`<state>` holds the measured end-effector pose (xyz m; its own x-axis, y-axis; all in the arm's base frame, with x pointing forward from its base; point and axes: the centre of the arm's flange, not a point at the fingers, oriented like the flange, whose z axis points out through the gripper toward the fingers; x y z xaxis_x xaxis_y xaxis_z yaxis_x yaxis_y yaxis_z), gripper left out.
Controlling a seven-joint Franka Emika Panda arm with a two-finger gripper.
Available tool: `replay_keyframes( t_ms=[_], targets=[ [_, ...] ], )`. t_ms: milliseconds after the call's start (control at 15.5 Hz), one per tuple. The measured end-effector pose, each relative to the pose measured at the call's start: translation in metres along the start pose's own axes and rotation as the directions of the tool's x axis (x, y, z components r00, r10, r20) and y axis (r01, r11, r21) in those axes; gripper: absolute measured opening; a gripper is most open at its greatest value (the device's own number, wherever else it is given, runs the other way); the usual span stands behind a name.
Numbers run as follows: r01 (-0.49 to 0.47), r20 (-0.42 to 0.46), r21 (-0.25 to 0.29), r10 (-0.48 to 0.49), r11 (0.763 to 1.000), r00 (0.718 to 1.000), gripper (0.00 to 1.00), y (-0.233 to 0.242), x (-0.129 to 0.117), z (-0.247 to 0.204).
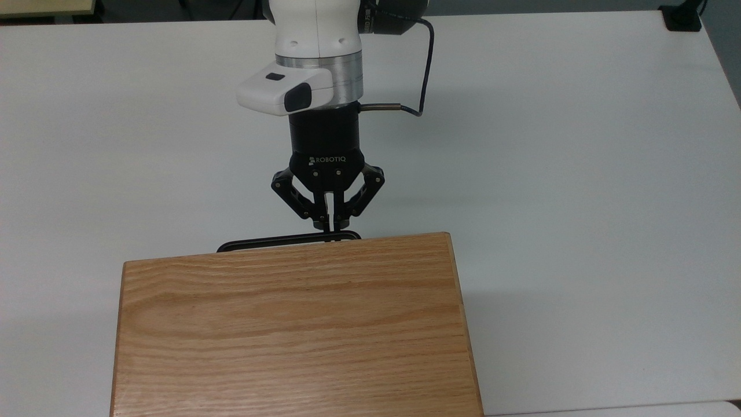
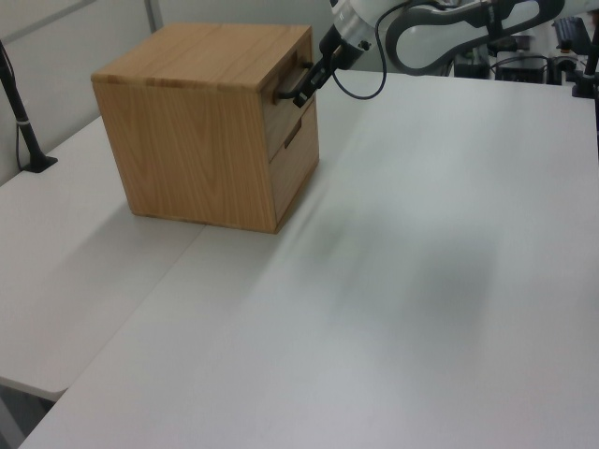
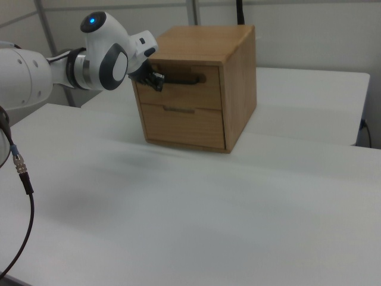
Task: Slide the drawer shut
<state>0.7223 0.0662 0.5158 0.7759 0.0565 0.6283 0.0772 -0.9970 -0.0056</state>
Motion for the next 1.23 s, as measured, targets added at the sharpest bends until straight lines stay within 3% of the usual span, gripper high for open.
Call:
replay_keyframes(
  t_ms=[129,194,323,452,839,903,1032,1226],
  targets=[
    [-0.008,0.11,-0.018,0.01,1.0,0.994,0.11,0.009,-0.003,-0.008],
    [-0.012,0.183,-0.029,0.017,1.0,0.983,0.17,0.014,-0.005,-0.017],
    [-0.012,0.317,-0.046,0.026,0.999,0.948,0.33,0.017,-0.012,-0.044],
    [-0.007,0.43,-0.058,0.031,0.998,0.902,0.36,0.016,-0.021,-0.074],
    [0.001,0.605,-0.084,0.05,0.997,0.794,0.94,0.015,-0.041,-0.15],
    [0.001,0.623,-0.087,0.053,0.996,0.781,1.0,0.015,-0.044,-0.159],
    [-0.01,0.643,-0.101,0.073,0.995,0.763,1.0,0.014,-0.048,-0.169],
    [-0.026,0.645,-0.116,0.095,0.993,0.758,1.0,0.015,-0.049,-0.172]
  ],
)
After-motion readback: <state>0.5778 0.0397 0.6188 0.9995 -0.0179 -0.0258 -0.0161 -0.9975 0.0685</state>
